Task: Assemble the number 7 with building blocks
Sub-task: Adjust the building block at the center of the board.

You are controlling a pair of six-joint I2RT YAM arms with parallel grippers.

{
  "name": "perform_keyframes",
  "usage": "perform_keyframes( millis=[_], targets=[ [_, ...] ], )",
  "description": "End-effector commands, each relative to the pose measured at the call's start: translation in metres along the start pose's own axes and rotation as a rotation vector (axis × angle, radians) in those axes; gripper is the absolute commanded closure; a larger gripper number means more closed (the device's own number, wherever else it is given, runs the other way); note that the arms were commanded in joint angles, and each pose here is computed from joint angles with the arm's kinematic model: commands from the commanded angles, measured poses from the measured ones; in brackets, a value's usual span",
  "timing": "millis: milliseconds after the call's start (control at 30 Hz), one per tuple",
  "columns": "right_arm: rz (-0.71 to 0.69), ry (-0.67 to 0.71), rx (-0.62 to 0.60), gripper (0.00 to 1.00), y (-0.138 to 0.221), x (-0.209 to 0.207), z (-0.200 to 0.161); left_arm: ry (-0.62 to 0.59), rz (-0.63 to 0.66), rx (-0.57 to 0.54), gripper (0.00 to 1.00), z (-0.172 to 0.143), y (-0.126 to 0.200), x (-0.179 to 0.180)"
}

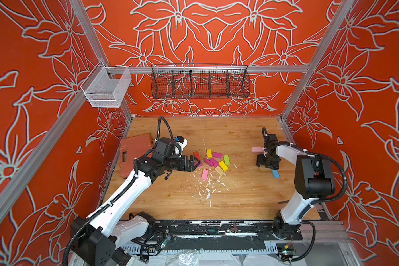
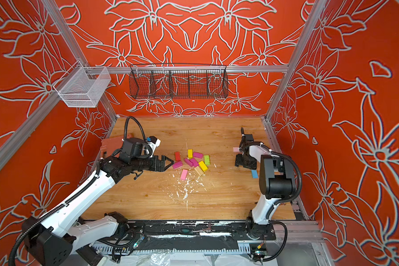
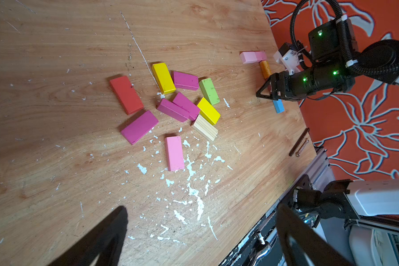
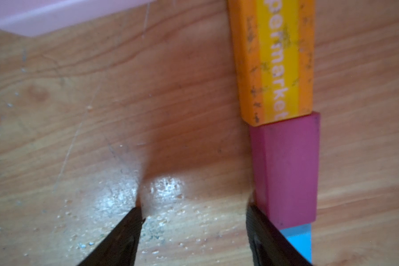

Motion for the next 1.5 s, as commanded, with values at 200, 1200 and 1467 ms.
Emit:
perform_keyframes(
  millis=[200, 1200, 1467],
  targets=[
    [0.024, 0.023, -0.033, 0.26, 0.0, 0.001, 0.005, -0.024, -0.02, -0.02, 0.02, 0.006, 0.001, -0.005],
    [0.033, 0.034, -0.053, 0.27, 0.012, -0.01, -0.014, -0.026, -0.03, -0.023, 0.02, 0.007, 0.001, -0.006],
    [0.009, 0.038, -0.052, 0.26, 0.009, -0.012, -0.013, -0.027, -0.027, -0.028, 0.02, 0.007, 0.003, -0.006]
  ],
)
Point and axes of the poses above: each gripper's point midway between its finger pads, its own y axis back along the fingers, its own x axis along the line the jaws close on, z = x × y, the point moved 5 cm from there along y, back along the fingers, and after that the axes turned 15 degrees about -y, right-handed, at the moved point
